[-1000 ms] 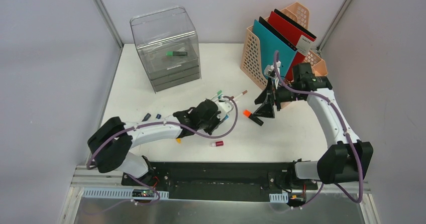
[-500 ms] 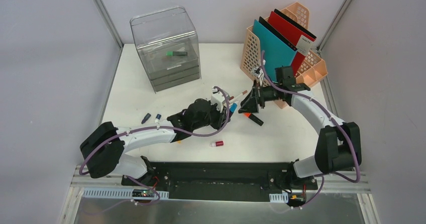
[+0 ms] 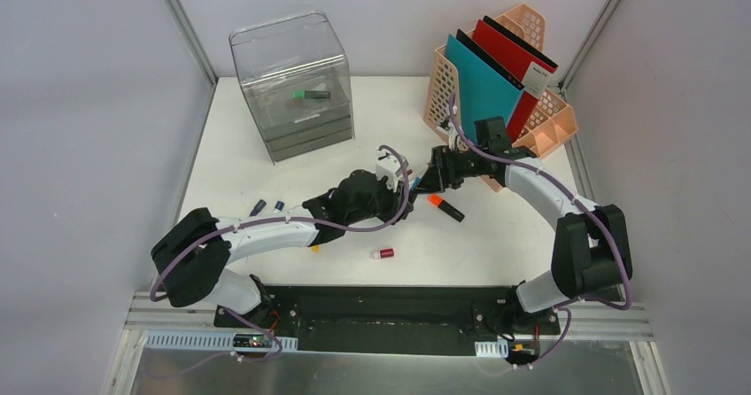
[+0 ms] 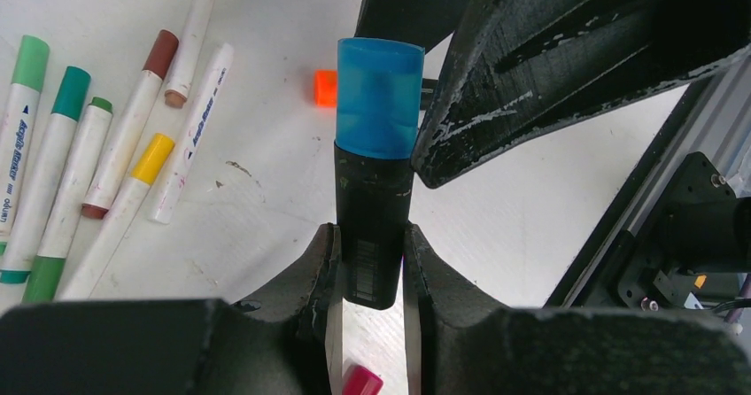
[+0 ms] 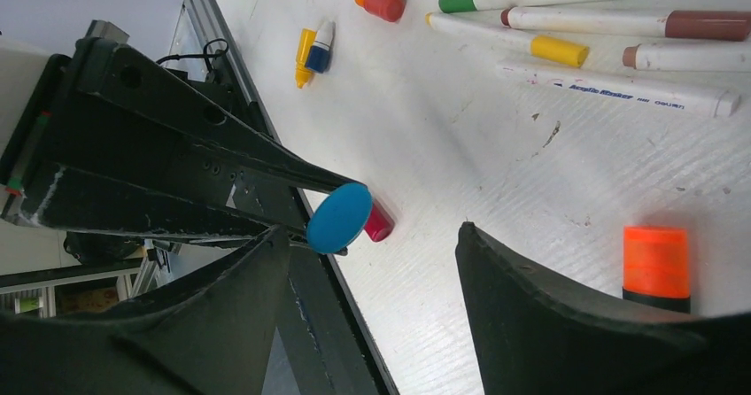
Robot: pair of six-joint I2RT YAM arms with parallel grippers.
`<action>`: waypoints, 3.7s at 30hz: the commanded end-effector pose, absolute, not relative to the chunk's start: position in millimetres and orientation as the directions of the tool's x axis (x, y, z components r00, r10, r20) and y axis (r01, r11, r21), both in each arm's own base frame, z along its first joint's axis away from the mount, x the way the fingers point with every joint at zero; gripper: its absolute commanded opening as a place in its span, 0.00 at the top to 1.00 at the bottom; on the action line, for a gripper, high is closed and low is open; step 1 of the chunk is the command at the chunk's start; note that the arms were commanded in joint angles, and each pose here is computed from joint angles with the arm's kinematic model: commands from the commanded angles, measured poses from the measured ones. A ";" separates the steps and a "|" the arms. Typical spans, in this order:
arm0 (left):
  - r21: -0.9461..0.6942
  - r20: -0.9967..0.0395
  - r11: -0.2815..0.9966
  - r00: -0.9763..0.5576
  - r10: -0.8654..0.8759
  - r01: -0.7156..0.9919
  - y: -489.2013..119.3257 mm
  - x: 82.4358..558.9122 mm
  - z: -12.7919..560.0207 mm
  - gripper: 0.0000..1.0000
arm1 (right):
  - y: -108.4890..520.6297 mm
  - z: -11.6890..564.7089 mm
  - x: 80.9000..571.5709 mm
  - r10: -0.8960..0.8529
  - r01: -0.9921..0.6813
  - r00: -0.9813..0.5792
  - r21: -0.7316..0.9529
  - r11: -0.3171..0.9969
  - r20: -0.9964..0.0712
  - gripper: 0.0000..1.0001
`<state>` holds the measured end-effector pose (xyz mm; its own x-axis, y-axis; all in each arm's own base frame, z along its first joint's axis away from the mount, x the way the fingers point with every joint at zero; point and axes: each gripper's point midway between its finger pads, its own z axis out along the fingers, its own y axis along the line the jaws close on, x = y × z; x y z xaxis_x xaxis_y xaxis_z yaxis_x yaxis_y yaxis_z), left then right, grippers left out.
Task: Organize the desk
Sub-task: Pick up the stationery from the center of the board, then open the storage box at the center of the board.
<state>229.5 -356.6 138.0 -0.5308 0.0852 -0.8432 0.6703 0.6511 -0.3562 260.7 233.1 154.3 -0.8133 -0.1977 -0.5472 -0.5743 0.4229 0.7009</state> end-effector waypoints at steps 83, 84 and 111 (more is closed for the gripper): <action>-0.391 -0.888 0.629 -0.456 -0.064 0.672 -292.5 231.6 202.3 0.01 | 250.0 185.5 235.3 -0.339 -0.711 -0.694 0.678 0.185 -0.635 1.00; -0.422 -0.878 0.628 -0.468 -0.102 0.654 -281.6 237.7 206.3 0.01 | 249.1 185.6 235.9 -0.337 -0.712 -0.694 0.677 0.188 -0.636 1.00; -0.935 -0.353 0.354 -0.152 -0.923 0.022 -90.8 395.3 230.5 0.33 | 243.8 188.6 239.2 -0.326 -0.719 -0.689 0.668 0.193 -0.647 1.00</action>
